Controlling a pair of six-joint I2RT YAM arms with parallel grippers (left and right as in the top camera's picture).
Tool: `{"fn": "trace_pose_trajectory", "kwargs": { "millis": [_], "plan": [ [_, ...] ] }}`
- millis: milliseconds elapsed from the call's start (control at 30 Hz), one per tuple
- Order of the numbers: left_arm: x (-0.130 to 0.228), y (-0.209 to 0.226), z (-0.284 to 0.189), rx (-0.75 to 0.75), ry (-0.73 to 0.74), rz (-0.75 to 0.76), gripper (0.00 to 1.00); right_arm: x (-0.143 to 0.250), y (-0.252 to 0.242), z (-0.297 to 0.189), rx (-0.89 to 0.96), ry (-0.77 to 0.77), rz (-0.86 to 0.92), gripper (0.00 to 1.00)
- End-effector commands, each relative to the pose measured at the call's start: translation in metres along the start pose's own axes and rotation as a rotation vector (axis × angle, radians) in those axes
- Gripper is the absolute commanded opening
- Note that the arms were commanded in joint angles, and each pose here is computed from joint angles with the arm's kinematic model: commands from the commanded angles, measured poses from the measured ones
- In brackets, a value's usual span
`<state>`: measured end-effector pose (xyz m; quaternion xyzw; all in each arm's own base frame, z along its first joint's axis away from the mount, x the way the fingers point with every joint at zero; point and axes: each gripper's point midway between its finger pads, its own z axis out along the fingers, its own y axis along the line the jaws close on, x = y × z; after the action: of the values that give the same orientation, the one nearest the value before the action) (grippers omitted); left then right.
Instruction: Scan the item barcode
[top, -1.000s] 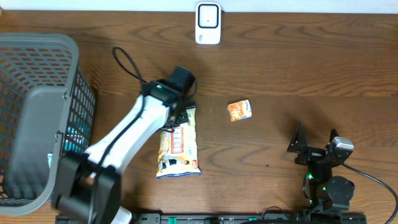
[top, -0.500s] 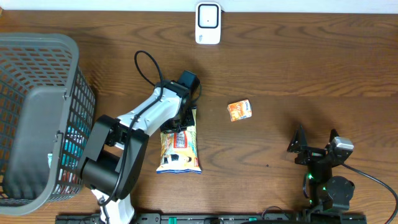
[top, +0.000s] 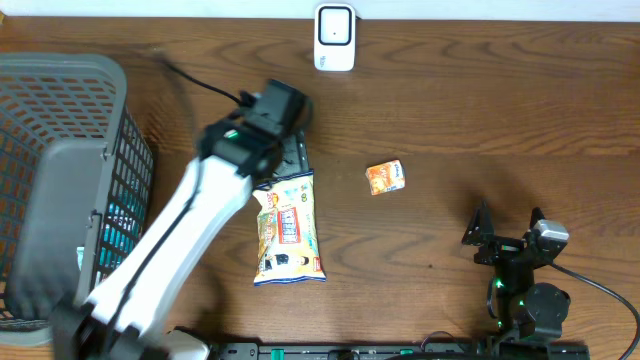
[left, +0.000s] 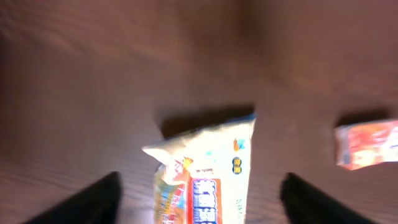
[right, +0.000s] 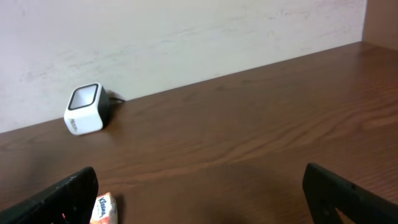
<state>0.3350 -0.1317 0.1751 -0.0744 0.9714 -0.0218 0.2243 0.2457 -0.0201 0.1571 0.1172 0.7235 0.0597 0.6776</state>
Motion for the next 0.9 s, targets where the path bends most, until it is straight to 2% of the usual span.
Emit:
{"fn": "trace_pose_trajectory", "kwargs": {
  "millis": [0, 167, 233, 333, 467, 567, 733, 867],
  "plan": [
    [-0.041, 0.034, -0.059, -0.036, -0.215, -0.024, 0.95, 0.001, 0.001, 0.000, -0.005, 0.000, 0.011, 0.99],
    [-0.076, 0.087, -0.140, -0.036, -0.445, -0.149, 0.98, 0.001, 0.001, 0.000, -0.005, 0.000, 0.011, 0.99],
    [-0.085, 0.125, -0.172, -0.079, -0.539, -0.255, 0.99, 0.001, 0.001, 0.000, -0.005, 0.000, 0.011, 0.99],
    [-0.080, 0.182, -0.195, -0.160, -0.605, -0.461, 1.00, 0.001, 0.001, 0.000, -0.005, 0.000, 0.011, 0.99],
    [-0.047, 0.253, -0.197, -0.294, -0.576, -0.846, 1.00, 0.001, 0.001, 0.000, -0.005, 0.000, 0.011, 0.99],
    [-0.024, 0.289, -0.188, -0.365, -0.533, -1.102, 1.00, 0.001, 0.001, 0.000, -0.005, 0.000, 0.011, 0.99],
    [-0.008, 0.318, -0.153, -0.349, -0.402, -1.378, 1.00, 0.001, 0.001, 0.000, -0.005, 0.000, 0.011, 0.99],
    [0.008, 0.331, -0.121, -0.369, -0.289, -1.664, 1.00, 0.001, 0.001, 0.000, -0.005, 0.000, 0.011, 0.99]
  ]
}}
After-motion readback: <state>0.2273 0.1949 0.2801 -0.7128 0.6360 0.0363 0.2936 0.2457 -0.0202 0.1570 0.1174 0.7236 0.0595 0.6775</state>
